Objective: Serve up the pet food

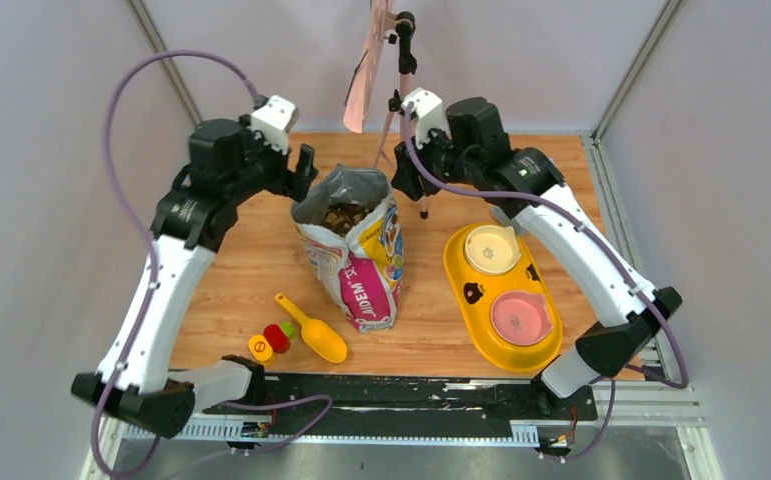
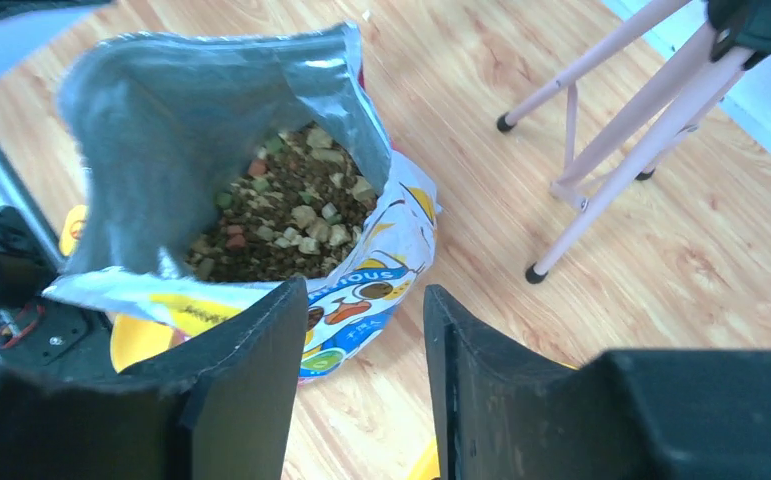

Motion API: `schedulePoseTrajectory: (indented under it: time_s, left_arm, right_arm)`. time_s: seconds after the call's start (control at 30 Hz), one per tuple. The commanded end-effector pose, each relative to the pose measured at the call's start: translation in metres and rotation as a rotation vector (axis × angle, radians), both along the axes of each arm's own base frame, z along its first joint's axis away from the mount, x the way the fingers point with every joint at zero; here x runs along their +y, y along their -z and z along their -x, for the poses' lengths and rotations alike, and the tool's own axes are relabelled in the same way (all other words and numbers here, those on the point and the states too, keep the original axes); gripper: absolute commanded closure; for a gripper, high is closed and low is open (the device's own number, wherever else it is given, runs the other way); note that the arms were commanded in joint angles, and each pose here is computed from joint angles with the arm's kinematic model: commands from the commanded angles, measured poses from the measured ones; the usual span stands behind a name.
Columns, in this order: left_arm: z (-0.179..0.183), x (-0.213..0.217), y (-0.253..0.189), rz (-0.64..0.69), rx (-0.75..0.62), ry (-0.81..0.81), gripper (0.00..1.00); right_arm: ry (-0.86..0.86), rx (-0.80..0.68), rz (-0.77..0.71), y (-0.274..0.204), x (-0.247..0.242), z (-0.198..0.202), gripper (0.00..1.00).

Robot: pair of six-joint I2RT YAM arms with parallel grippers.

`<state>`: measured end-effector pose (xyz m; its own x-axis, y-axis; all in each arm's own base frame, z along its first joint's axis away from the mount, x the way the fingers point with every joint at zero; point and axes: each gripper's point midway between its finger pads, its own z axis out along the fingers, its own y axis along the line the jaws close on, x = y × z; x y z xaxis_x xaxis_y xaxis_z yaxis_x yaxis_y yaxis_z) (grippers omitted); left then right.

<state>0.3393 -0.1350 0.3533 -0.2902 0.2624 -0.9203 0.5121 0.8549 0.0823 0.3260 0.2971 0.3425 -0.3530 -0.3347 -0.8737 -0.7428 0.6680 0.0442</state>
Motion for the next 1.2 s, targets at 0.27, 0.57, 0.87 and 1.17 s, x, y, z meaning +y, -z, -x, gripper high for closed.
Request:
schedulePoseTrajectory:
  time_s: [0.27, 0.57, 0.87, 1.17]
  left_arm:
    - [0.103, 0.126, 0.059, -0.027, 0.301, -0.543, 0.01]
    - [0.155, 0.118, 0.198, 0.251, 0.945, -0.69, 0.11]
    - [0.166, 0.074, 0.235, 0.432, 1.142, -0.567, 0.39]
    - [0.186, 0.041, 0.261, 0.361, 1.291, -0.48, 0.36]
  right_arm:
    - [-0.101, 0.069, -0.268, -0.059, -0.057, 0.052, 0.21]
    - [-0.043, 0.089, -0.253, -0.045, -0.072, 0.05, 0.11]
    - [-0.041, 0.123, -0.247, -0.035, -0.069, 0.04, 0.12]
    - [-0.036, 0.167, -0.239, -0.022, -0.06, 0.023, 0.13]
